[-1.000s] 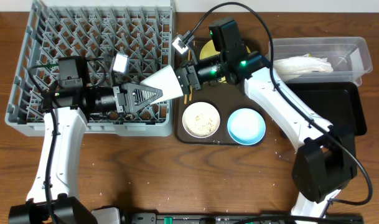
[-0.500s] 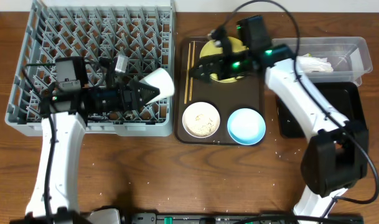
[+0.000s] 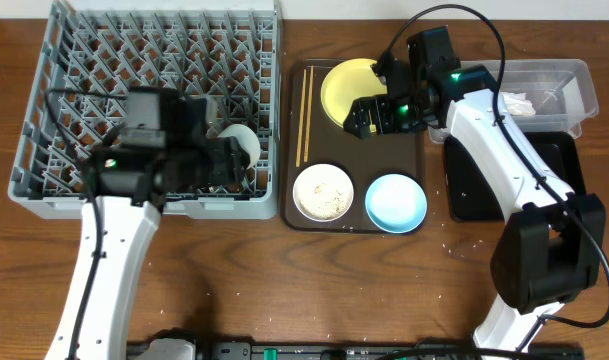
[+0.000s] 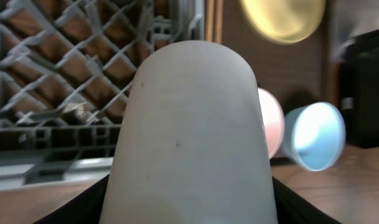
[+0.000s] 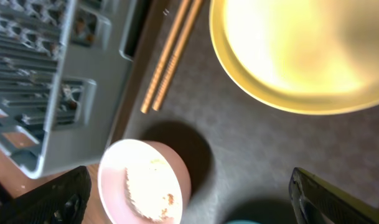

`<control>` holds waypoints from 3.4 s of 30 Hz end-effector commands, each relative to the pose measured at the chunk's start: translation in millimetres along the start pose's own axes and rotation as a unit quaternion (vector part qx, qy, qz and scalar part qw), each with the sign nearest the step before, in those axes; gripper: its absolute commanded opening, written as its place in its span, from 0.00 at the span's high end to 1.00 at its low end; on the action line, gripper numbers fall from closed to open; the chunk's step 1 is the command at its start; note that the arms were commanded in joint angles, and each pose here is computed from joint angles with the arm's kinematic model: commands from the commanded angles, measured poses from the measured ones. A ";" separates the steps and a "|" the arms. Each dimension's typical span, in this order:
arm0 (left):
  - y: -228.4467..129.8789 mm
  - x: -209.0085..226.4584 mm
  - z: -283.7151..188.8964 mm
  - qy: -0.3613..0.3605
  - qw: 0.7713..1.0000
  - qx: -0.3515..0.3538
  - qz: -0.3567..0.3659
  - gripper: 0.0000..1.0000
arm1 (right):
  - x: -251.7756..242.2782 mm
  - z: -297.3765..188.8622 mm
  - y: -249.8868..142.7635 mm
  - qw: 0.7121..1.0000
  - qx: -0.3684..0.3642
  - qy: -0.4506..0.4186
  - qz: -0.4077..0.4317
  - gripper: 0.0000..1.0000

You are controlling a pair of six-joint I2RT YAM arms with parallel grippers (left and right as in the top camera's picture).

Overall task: Sort waste into correct bins and load items into the dishwasher
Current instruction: 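Place the cup upside down in the rack with the left gripper, then move the right gripper down toward the white rice bowl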

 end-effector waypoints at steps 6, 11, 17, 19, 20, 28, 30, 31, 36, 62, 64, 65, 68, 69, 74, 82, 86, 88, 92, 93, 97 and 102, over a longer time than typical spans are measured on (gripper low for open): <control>-3.7 24.1 40.2 0.097 0.993 0.073 -0.013 0.67 | 3.6 -17.3 -4.2 1.000 -0.003 -0.017 -0.021 0.02; -3.8 32.4 70.3 0.104 0.989 0.106 -0.012 0.68 | 7.0 -15.7 -7.5 1.000 0.004 -0.016 -0.025 0.02; -8.6 37.7 90.0 0.108 0.985 0.135 -0.015 0.67 | 17.0 -11.5 -10.2 0.999 0.010 -0.012 -0.037 0.02; -11.4 38.0 93.2 0.108 0.983 0.144 -0.016 0.65 | 19.6 -10.4 -11.1 0.999 0.011 -0.011 -0.040 0.02; -13.0 37.9 94.8 0.109 0.983 0.149 -0.016 0.62 | 21.6 -9.5 -11.7 0.999 0.013 -0.010 -0.042 0.02; -16.3 34.7 100.5 0.109 0.981 0.159 -0.009 0.17 | 39.8 -1.9 -18.5 0.998 0.024 -0.004 -0.055 0.02; -15.1 34.4 99.5 0.108 0.982 0.157 -0.010 0.11 | 44.4 0.0 -20.8 0.998 0.028 -0.002 -0.051 0.03; -14.0 33.6 98.3 0.107 0.982 0.154 -0.009 0.09 | 46.8 1.1 -22.2 0.998 0.030 -0.003 -0.048 0.03; -7.5 27.1 82.8 0.104 0.984 0.147 -0.008 0.07 | 49.5 6.5 -28.5 0.998 0.037 -0.043 -0.034 0.03; -6.0 -37.6 12.4 0.021 0.997 0.075 -0.029 0.10 | 67.2 14.1 -47.7 0.995 0.068 -0.056 -0.041 0.04; -7.0 -37.5 11.0 0.021 0.996 0.076 -0.029 0.11 | 72.0 15.8 -50.8 0.995 0.072 -0.054 -0.047 0.04; -7.6 -37.1 9.8 0.023 0.996 0.075 -0.029 0.11 | 75.6 17.0 -52.6 0.995 0.074 -0.053 -0.051 0.05; -8.7 -34.0 3.1 0.035 0.997 0.067 -0.030 0.11 | 86.9 20.8 -58.4 0.993 0.081 -0.049 -0.065 0.05; -8.9 -31.7 -1.0 0.043 0.997 0.060 -0.031 0.11 | 90.8 22.0 -60.3 0.993 0.082 -0.047 -0.070 0.05; -9.8 -25.1 -25.7 0.065 0.997 0.020 -0.039 0.11 | 103.5 28.0 -68.4 0.991 0.084 -0.066 -0.078 0.05; -12.8 1.1 -60.8 0.117 0.991 -0.031 -0.065 0.11 | 130.7 40.5 -87.4 0.985 0.092 -0.083 -0.123 0.11; -11.3 16.1 -64.6 0.130 0.987 -0.033 -0.091 0.11 | 136.7 50.6 -96.6 0.980 0.096 -0.107 -0.136 0.22; -11.0 23.5 -65.2 0.137 0.985 -0.032 -0.103 0.11 | 138.8 56.5 -101.5 0.977 0.101 -0.116 -0.145 0.28; -10.6 35.1 -65.5 0.147 0.981 -0.032 -0.123 0.11 | 137.9 65.1 -107.4 0.972 0.107 -0.137 -0.158 0.43; -10.2 36.9 -65.8 0.148 0.980 -0.033 -0.126 0.11 | 136.2 68.4 -108.8 0.971 0.110 -0.143 -0.159 0.46; -9.7 39.3 -65.9 0.151 0.979 -0.033 -0.130 0.11 | 129.9 78.0 -114.4 0.965 0.130 -0.150 -0.174 0.56; -9.3 40.0 -63.4 0.152 0.979 -0.029 -0.130 0.11 | 121.9 88.7 -123.5 0.951 0.160 -0.152 -0.214 0.62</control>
Point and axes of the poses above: each gripper's point midway between its finger pads, its own z axis out along the fingers, its own x axis along the line the jaws close on, y = z × x, the point moved 3 cm from there along -z, back along the fingers, and after that the axes turned 1 degree about z, right-handed, at the moved point
